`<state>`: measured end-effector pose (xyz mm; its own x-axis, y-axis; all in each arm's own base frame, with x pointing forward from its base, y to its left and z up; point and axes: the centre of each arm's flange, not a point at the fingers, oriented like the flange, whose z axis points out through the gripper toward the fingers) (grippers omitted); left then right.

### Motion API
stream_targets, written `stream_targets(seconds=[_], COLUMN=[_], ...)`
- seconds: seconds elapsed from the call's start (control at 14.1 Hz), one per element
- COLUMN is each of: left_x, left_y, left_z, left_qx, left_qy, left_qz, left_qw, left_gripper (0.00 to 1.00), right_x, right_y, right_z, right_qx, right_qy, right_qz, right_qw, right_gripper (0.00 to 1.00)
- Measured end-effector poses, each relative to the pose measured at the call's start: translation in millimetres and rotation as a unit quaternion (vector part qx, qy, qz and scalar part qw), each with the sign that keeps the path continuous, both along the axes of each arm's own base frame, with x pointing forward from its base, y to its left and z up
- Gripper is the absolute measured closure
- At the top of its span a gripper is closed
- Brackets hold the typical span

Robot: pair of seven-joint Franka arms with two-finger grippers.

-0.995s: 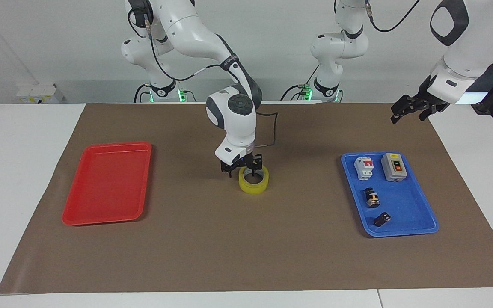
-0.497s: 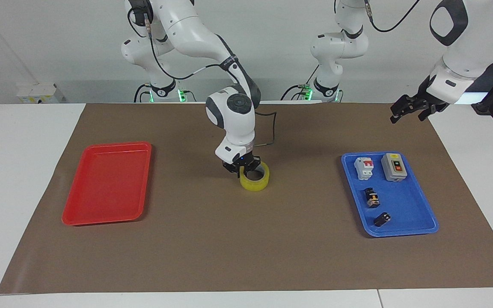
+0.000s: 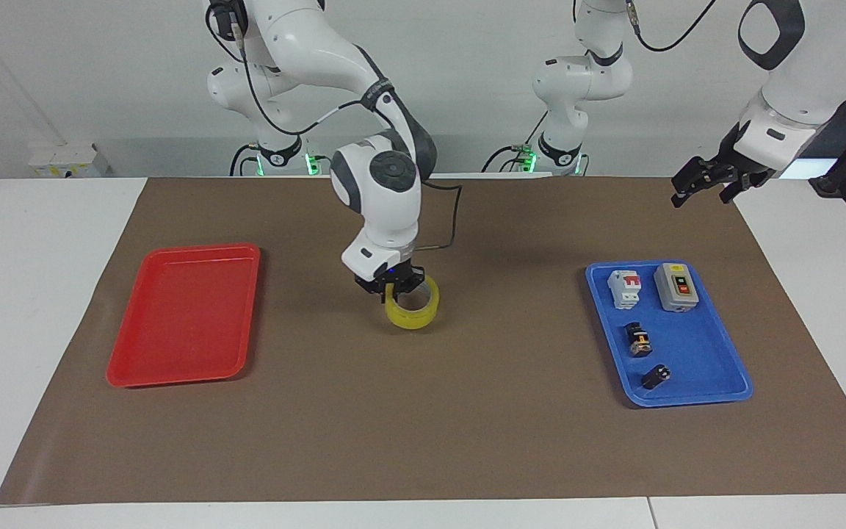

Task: Place and move tape with both arms
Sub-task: 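Carry the tape roll with the right gripper over the red tray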

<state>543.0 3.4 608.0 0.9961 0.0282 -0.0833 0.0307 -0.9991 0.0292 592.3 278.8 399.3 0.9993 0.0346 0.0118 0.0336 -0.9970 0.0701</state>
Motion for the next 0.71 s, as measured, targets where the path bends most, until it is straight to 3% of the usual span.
stream_targets(seconds=[0.14,0.28,0.57,0.71], left_x=[0,1,2,3], left_y=[0,0,0,-1], left_z=[0,1,2,2], left_qx=[0.001,0.003,0.006,0.006], left_qy=[0.000,-0.005,-0.011,-0.012], left_qz=[0.000,-0.002,-0.008,-0.008], left_qw=[1.000,1.000,1.000,1.000], left_gripper=[0.00,0.00,0.00,0.00], right_x=[23.2,29.2,16.9,4.2], right_y=[-107,-208,-354,-402], right_z=[31,39,24,7], right_qx=[-0.003,0.001,0.016,0.021], right_qy=[0.023,0.047,0.074,0.070], right_qz=[0.026,0.048,0.091,0.103], right_qw=[0.999,0.998,0.993,0.992], right_gripper=[0.79,0.79,0.79,0.79])
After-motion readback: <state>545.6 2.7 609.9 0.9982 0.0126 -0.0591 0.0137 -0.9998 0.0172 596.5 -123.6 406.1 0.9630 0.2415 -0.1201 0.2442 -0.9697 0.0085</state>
